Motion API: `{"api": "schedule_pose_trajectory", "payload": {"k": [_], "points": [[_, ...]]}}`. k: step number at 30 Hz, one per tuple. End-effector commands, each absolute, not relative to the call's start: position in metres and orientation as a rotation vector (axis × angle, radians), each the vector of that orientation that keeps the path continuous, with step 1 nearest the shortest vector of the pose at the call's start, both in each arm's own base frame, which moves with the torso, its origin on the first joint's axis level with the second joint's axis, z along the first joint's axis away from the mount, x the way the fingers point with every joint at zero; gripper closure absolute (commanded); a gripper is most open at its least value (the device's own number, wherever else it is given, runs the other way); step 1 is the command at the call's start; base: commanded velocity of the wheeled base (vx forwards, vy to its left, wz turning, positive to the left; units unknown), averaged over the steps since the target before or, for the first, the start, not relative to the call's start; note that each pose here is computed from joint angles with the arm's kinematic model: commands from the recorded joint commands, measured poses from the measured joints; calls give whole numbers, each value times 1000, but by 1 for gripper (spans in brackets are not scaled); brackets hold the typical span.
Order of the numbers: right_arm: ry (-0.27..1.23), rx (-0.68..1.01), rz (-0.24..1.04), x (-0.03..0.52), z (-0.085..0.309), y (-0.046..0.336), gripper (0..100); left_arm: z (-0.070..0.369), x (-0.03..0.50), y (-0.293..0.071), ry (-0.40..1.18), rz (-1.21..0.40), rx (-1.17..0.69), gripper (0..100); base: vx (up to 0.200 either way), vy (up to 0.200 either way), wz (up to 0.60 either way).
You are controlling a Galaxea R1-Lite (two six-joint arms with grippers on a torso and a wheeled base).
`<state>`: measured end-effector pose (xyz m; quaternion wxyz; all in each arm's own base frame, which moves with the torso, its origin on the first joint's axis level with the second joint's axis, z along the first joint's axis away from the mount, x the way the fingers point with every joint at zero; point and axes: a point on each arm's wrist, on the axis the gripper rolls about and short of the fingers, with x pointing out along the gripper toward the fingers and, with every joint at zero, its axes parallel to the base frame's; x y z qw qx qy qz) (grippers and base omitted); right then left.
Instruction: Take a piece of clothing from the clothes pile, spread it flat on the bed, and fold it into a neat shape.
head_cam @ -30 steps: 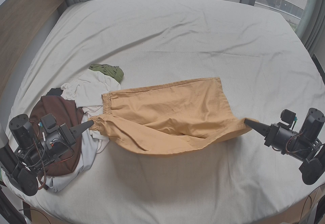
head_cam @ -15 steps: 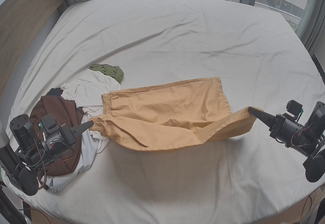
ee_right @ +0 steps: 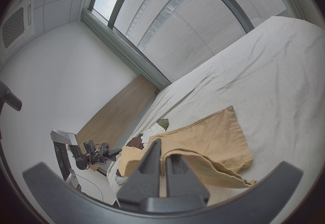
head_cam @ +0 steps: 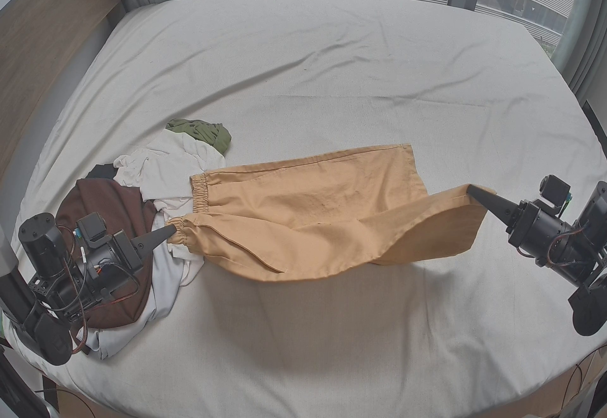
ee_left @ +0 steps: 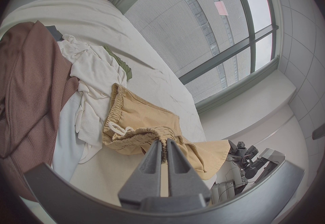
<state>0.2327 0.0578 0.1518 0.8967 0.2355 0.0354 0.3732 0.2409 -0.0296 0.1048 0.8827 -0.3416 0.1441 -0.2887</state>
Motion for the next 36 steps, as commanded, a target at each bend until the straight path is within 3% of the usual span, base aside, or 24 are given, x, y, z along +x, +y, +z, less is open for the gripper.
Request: {"api": "schedule_pose_trajectory", "payload": {"k": [1,10,22,36], "points": [[72,487,775,236,152,59,100,105,241,-30,301,-602,-712,100,0,0,0],[100,496,755,281,139,64,100,98,256,-34,286,-517,-741,100,0,0,0],[114,522,752,320,157,71,100,94,275,-39,262,-465,-759,100,0,0,0],[137,527,726,348,152,69,100,97,289,-47,206,-427,-762,100,0,0,0]]}}
